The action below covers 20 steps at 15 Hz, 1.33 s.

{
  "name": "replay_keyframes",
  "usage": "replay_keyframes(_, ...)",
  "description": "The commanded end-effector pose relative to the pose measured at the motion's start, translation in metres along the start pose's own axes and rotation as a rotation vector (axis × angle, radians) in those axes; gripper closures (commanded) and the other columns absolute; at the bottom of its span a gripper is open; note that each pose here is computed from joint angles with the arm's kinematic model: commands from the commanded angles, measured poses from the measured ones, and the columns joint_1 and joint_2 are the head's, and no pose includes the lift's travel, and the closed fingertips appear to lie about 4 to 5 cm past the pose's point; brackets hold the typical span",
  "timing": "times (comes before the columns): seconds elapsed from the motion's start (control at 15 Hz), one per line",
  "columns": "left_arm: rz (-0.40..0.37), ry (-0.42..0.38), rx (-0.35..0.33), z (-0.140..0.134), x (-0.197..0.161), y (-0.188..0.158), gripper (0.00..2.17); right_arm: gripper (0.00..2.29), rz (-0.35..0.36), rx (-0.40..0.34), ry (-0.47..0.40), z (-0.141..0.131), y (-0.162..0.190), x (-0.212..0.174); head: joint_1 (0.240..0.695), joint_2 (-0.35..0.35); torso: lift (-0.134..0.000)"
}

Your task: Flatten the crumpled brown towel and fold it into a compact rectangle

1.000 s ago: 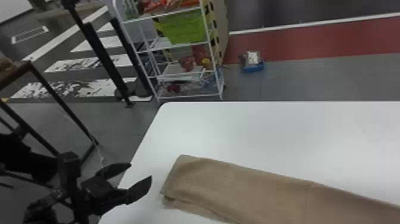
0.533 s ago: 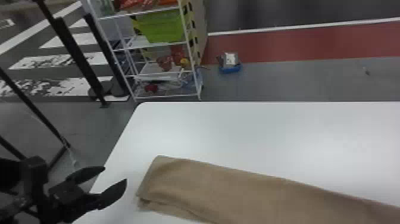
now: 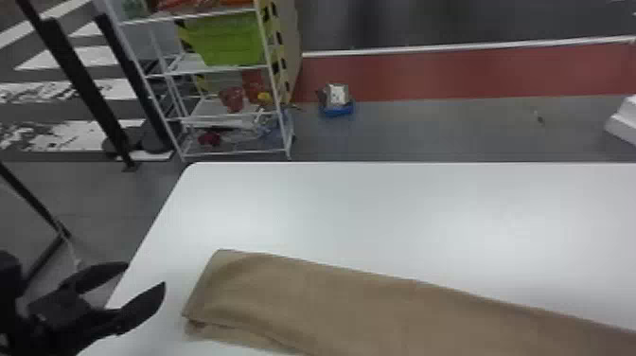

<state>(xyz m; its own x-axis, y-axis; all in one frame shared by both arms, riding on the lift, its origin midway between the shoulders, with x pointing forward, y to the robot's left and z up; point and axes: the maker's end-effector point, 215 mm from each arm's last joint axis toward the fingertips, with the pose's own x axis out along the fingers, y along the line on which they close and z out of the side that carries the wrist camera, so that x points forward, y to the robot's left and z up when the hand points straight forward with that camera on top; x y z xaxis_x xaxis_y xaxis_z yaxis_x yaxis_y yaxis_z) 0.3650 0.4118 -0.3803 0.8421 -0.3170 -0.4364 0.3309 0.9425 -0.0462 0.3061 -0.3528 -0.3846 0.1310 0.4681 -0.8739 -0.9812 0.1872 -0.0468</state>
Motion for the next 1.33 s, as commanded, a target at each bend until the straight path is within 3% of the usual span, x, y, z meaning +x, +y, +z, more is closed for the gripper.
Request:
replay_keyframes(0.0,-0.015,-0.013,0.008,0.009,0.005,-0.005,0.05,0.86,-0.068,0.163,-0.065,-0.029,-0.01,-0.031,0.695,0.125,-0.124)
replay_keyframes(0.13,-0.029,-0.026,0.01,0.013,0.006,-0.007,0.05,0.86,-0.075,0.329,-0.091,-0.061,0.0,-0.035,0.695,0.039,-0.124)
replay_keyframes(0.27,-0.04,-0.04,-0.005,0.012,0.009,-0.008,0.05,0.86,-0.033,0.384,-0.106,-0.071,0.026,-0.013,0.695,-0.012,-0.124)
replay_keyframes(0.4,-0.045,-0.044,-0.006,0.013,0.01,-0.008,0.05,0.86,0.015,0.363,-0.076,-0.063,0.043,0.006,0.695,-0.032,-0.124)
replay_keyframes(0.6,-0.054,-0.056,-0.006,0.016,0.002,-0.006,0.05,0.86,0.031,0.346,0.007,-0.06,0.052,0.015,0.695,0.002,-0.124)
replay_keyframes(1.27,-0.048,-0.054,-0.032,0.006,-0.003,0.0,0.05,0.87,0.063,0.385,0.039,-0.043,0.05,0.045,0.695,0.075,-0.124)
